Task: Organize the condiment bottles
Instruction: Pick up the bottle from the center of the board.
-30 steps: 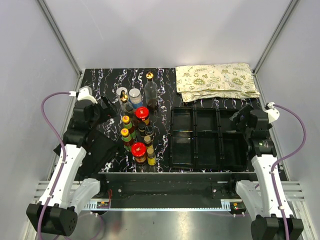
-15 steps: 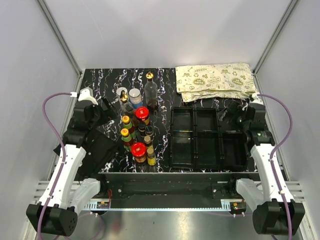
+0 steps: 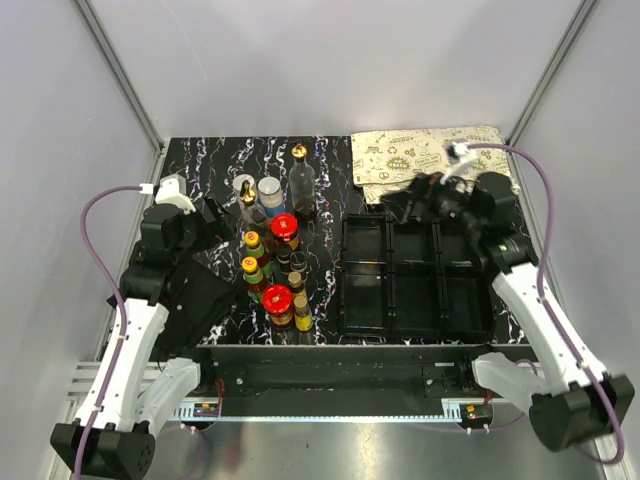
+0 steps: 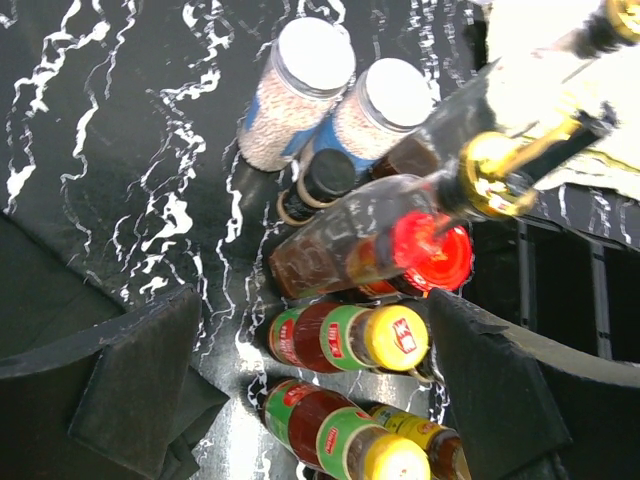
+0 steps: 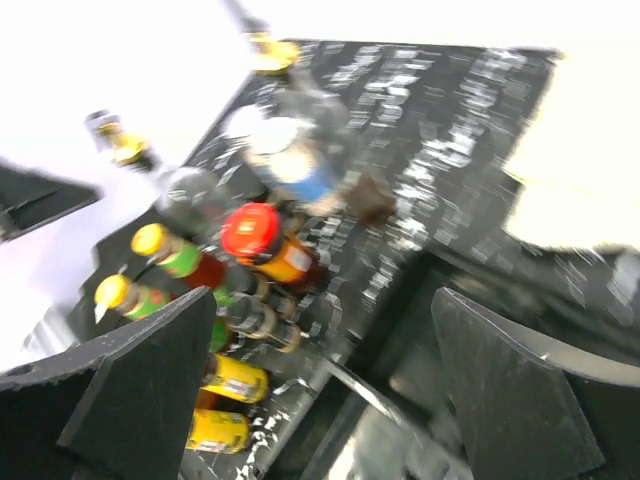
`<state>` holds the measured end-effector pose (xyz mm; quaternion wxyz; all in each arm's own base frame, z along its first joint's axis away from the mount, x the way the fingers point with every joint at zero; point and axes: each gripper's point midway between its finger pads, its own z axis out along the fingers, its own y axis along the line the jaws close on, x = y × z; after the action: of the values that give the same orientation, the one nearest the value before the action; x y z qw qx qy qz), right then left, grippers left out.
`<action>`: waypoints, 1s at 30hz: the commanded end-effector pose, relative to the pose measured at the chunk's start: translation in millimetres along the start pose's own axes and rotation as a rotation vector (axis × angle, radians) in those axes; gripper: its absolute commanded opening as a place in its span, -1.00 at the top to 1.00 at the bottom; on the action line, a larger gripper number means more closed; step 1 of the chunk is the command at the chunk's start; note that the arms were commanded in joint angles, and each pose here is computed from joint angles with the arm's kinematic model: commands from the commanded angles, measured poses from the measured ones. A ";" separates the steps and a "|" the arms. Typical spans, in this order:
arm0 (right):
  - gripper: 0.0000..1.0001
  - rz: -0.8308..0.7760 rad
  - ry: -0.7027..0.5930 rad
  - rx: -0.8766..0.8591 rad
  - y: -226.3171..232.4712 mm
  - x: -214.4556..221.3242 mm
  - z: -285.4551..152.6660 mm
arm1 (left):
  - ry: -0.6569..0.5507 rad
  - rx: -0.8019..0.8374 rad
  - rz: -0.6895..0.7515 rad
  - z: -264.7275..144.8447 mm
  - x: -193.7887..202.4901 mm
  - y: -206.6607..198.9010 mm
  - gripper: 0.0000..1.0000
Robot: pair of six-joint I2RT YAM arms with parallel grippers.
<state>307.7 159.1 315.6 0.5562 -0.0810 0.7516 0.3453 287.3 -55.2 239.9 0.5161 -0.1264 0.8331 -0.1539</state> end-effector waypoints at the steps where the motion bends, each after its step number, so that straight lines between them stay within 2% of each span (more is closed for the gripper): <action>1: -0.99 -0.151 -0.024 -0.150 38.0 -18.8 44.3 | -0.094 0.117 0.044 -17.4 -30.2 -25.9 -0.98; 2: -0.99 -0.187 -0.020 -0.187 54.2 -18.9 53.3 | -0.100 0.140 0.050 -18.4 -30.9 -29.6 -0.98; 5: -1.00 -0.252 -0.006 -0.194 60.9 -8.2 94.6 | -0.120 0.161 0.061 -19.2 -33.0 -32.6 -0.97; 6: -0.99 -0.271 -0.027 -0.200 67.8 -17.9 103.2 | -0.124 0.164 0.060 -19.1 -33.3 -33.1 -0.98; 7: -0.99 -0.270 0.004 -0.181 59.8 -5.9 122.9 | -0.127 0.169 0.063 -19.2 -33.2 -33.5 -0.98; 8: -0.98 -0.289 -0.035 -0.187 64.8 -17.7 132.3 | -0.132 0.181 0.066 -19.4 -33.9 -35.6 -0.98; 10: -0.97 -0.290 -0.029 -0.179 60.2 -6.4 158.3 | -0.133 0.189 0.071 -19.7 -33.5 -36.6 -0.98; 11: -0.98 -0.298 -0.075 -0.196 66.4 -18.8 166.6 | -0.133 0.193 0.072 -19.5 -32.4 -36.7 -0.98; 12: -0.97 -0.289 -0.045 -0.196 62.5 -3.9 184.0 | -0.131 0.195 0.069 -18.4 -31.2 -36.8 -0.98; 14: -0.93 -0.309 -0.065 -0.219 72.4 -12.8 200.6 | -0.130 0.205 0.070 -17.8 -29.8 -37.9 -0.98; 15: -0.90 -0.307 -0.027 -0.217 69.9 5.5 217.8 | -0.123 0.204 0.067 -16.9 -27.9 -37.4 -0.98; 17: -0.87 -0.325 -0.039 -0.219 74.6 3.3 233.4 | -0.120 0.217 0.074 -17.5 -27.7 -39.7 -0.98; 18: -0.86 -0.323 -0.019 -0.208 70.5 16.6 245.8 | -0.122 0.219 0.079 -18.3 -28.5 -40.2 -0.98; 25: -0.77 -0.335 -0.056 -0.199 77.9 27.7 276.6 | -0.122 0.215 0.080 -18.0 -28.7 -39.6 -0.98; 30: -0.61 -0.347 -0.069 -0.172 76.7 32.6 291.6 | -0.114 0.226 0.078 -17.7 -27.2 -41.4 -0.98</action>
<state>467.3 394.0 234.8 0.5613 -0.2577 0.7172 0.3226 283.2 -75.1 274.0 0.5620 -0.0646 0.7986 -0.2055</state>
